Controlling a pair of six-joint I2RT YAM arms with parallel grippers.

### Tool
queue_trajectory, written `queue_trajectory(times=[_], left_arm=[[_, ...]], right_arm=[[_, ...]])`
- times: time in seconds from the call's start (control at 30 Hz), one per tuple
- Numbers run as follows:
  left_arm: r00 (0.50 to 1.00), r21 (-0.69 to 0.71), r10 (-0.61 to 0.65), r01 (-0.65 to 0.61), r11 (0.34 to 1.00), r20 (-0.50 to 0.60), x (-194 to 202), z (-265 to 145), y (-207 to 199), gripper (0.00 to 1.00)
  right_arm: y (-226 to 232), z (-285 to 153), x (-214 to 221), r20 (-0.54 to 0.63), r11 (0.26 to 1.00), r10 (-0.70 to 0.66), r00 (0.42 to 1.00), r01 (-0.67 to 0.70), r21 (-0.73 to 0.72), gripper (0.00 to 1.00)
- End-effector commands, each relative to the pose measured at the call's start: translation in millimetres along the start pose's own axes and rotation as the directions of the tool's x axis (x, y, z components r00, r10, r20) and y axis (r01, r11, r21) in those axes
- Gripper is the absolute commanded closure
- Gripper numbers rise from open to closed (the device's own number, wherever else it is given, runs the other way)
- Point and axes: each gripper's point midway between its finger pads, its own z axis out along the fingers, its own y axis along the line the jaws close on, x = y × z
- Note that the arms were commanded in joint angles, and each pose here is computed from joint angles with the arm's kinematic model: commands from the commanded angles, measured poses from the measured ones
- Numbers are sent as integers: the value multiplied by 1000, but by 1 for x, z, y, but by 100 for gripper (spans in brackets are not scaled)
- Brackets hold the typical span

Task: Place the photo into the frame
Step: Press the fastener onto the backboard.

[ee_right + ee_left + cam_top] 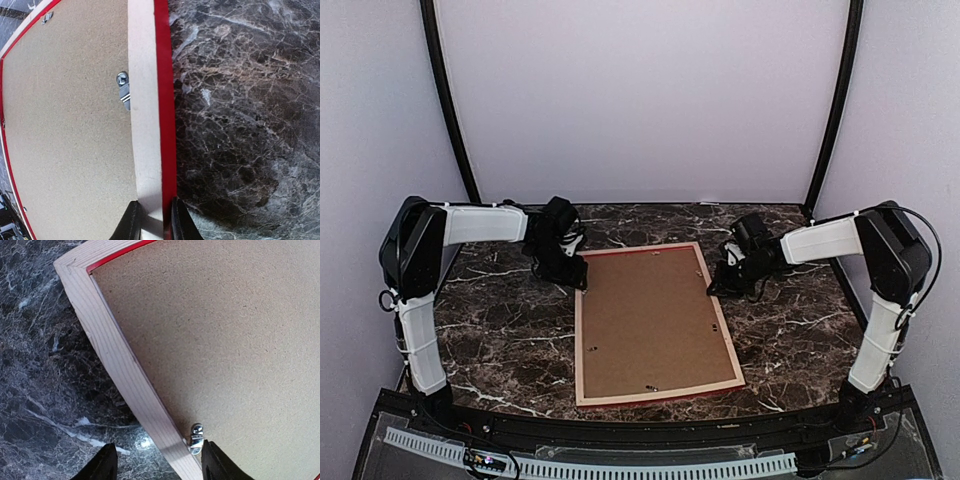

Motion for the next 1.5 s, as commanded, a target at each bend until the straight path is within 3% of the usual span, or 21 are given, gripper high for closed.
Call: queue_trajectory(times=[0.0,0.93,1.3,1.47], left_arm=[[1000,29,20,-19,999,-21,3,-2,-5,40],[994,-16,42,-44,999,-101,24,20,3,55],[996,-40,41,-44,998,-77,18,19,5,76],[999,-10,34,-34,999,-38,10,13,-2,79]], right_arm=[[-57,17,47,-131,979,114,985,-89,186,99],[-56,16,50,-128,982,116,985,-95,164,100],[-57,18,54,-138,983,115,984,-93,157,100],[-58,19,57,-142,984,117,983,-95,154,100]])
